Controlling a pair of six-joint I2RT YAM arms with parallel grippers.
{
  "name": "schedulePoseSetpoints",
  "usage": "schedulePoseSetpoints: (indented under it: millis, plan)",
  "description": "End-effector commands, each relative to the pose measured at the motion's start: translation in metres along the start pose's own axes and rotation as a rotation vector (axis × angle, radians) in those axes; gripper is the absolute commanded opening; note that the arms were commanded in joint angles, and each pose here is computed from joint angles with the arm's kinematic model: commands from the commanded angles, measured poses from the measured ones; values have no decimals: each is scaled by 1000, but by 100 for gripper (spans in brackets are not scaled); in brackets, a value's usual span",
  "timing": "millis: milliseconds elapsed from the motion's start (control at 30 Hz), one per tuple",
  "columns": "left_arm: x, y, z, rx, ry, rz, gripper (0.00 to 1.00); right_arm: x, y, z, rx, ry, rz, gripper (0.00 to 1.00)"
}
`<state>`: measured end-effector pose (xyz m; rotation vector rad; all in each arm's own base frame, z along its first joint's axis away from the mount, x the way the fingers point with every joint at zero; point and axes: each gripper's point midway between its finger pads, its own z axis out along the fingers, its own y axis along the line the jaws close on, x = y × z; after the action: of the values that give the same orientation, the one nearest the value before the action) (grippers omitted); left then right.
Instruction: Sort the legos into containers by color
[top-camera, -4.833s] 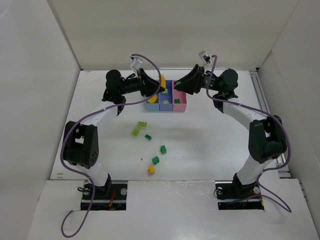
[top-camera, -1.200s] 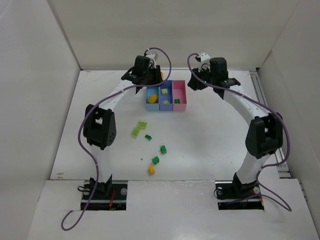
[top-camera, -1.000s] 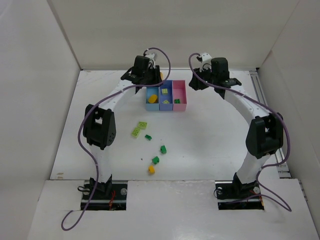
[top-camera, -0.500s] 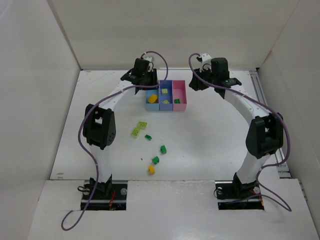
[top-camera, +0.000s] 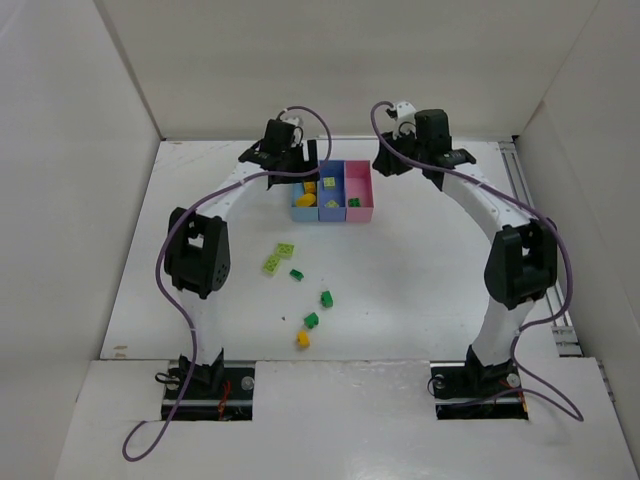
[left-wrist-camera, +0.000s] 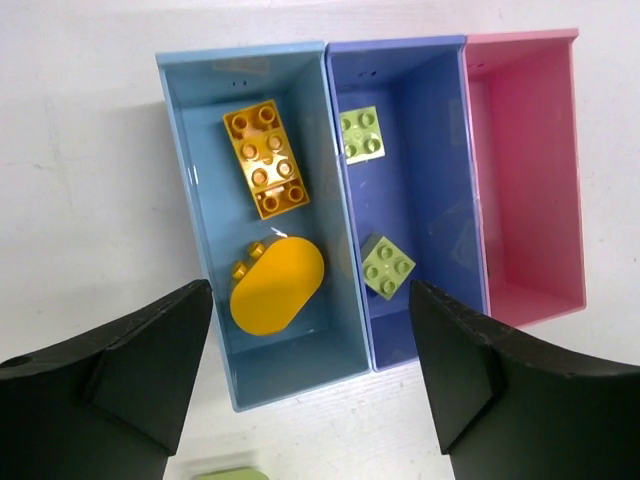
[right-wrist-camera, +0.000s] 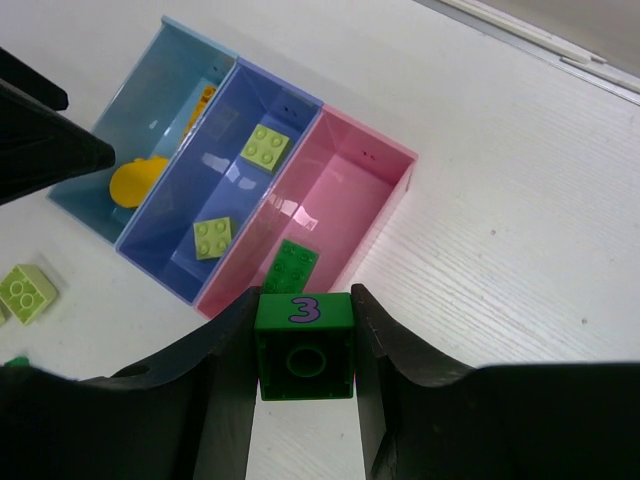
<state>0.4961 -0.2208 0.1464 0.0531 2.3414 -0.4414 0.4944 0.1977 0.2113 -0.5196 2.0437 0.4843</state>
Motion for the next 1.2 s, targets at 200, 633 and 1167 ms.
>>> schedulePoseSetpoints:
  millis: [200, 633, 1167]
  plan:
    - [-22, 4, -50, 38, -108, -1, 100, -4, 34, 42, -52, 18, -72, 7]
    - [18, 25, -78, -6, -81, -21, 100, 20, 37, 68, 12, 78, -66, 61]
    - [147, -55, -114, 77, 88, 264, 100, 6, 46, -16, 89, -3, -68, 89]
